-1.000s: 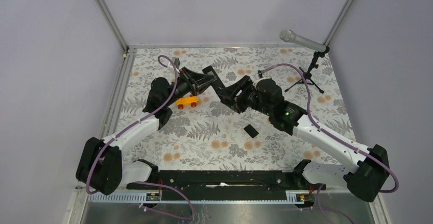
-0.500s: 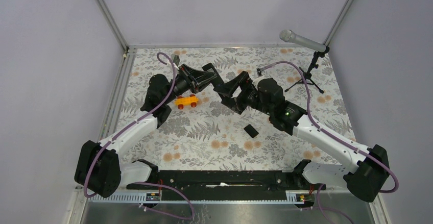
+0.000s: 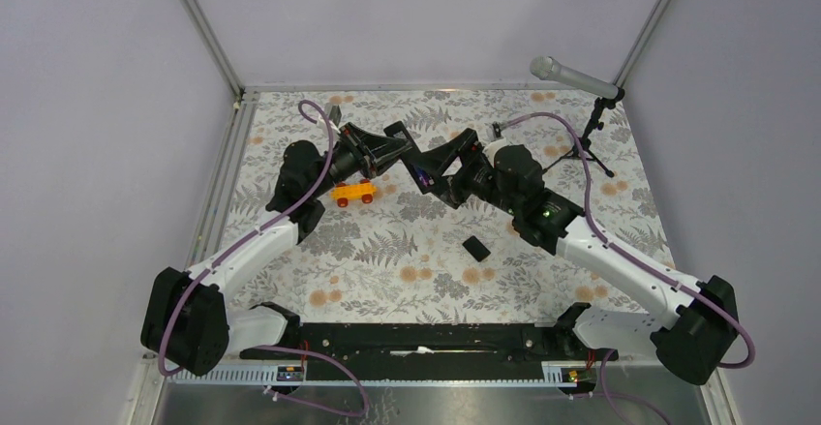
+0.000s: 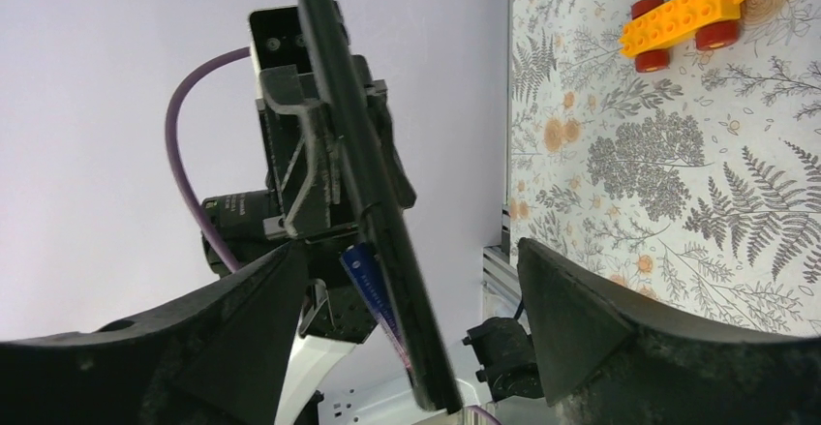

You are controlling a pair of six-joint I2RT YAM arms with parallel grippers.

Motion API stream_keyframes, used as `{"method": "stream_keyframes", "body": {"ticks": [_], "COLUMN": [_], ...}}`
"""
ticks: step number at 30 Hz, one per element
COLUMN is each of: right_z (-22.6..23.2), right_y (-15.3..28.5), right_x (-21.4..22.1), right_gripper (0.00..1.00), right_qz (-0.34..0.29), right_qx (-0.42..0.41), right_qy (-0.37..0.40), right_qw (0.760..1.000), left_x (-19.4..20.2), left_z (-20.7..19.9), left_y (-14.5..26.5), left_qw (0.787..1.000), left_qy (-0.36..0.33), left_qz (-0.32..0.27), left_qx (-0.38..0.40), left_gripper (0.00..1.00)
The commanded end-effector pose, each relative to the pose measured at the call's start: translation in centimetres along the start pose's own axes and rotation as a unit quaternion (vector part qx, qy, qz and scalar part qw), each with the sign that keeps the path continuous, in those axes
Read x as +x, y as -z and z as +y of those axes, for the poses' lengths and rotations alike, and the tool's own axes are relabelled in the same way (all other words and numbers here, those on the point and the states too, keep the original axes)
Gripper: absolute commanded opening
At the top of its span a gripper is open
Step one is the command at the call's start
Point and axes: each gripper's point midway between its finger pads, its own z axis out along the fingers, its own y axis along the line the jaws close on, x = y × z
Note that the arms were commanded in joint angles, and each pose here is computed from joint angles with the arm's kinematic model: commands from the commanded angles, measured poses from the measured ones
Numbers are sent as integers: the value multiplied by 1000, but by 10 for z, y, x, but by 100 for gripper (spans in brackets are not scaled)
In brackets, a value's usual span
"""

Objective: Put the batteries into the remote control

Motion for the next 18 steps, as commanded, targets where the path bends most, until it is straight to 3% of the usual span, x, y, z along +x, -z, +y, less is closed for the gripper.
{"method": "stream_keyframes", "body": {"ticks": [1,9,18], "right_z": [9,-2,-22], "right_y": [-3,-3,2], "right_x": [-1,6,14], "right_gripper": [82,68,59], "right_qz": [11,26,39], "right_qx": [-8,3,21], "right_qy": [-9,-27,-33], "right_qw": [1000,999,998], "left_x": [4,5,2], "left_z": [-33,-45,-59], "left_y": [8,9,5], "left_qw": [998,997,997], "left_qy": [-32,-53,-17], "left_qz": [3,5,8], "left_qx": [47,64,80], "left_gripper": [0,0,0]}}
